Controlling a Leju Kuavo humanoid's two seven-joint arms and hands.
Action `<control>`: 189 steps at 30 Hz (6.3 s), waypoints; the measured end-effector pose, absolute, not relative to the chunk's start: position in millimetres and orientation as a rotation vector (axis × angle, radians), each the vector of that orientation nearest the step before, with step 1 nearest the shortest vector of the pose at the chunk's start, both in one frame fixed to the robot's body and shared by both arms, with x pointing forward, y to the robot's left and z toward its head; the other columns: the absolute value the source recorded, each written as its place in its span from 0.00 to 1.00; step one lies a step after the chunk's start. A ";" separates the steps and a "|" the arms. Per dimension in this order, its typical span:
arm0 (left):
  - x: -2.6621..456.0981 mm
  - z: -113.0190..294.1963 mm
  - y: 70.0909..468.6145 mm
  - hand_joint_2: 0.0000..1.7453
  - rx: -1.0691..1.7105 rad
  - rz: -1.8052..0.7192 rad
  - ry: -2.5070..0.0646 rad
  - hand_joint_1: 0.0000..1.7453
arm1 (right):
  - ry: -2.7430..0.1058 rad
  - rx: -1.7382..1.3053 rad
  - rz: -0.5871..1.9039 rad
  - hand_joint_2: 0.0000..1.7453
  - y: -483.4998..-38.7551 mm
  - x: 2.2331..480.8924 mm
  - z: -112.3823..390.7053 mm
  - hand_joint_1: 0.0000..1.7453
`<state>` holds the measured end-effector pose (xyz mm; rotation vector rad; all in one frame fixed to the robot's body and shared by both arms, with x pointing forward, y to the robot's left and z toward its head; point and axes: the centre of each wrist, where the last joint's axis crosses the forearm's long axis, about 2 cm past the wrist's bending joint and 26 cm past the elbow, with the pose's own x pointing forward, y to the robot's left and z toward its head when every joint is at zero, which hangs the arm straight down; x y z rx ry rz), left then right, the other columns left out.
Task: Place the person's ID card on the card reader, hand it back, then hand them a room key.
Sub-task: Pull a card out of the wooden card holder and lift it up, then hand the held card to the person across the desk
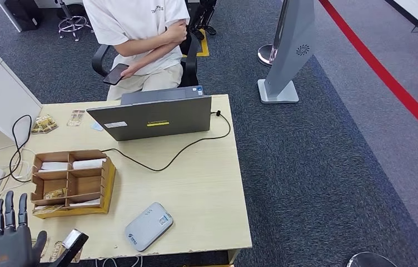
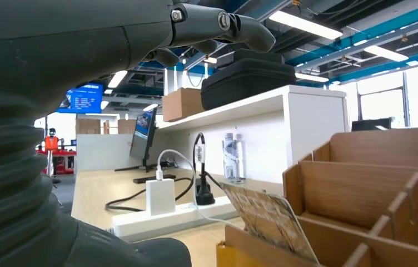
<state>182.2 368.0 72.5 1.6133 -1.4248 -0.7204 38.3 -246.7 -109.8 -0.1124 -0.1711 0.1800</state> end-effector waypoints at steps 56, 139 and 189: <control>227.1 66.0 337.5 1.00 1.562 -0.723 -1.379 0.00 | -0.169 -0.107 0.213 1.00 -244.5 38.6 -109.6 0.00; 225.8 65.0 335.0 1.00 1.454 -0.709 -1.215 1.00 | -0.149 -0.107 0.199 1.00 -244.5 37.4 -109.7 0.00; 376.7 227.2 379.4 1.00 1.976 -0.639 -1.555 1.00 | -0.129 -0.079 0.393 1.00 -235.3 41.1 -108.6 0.00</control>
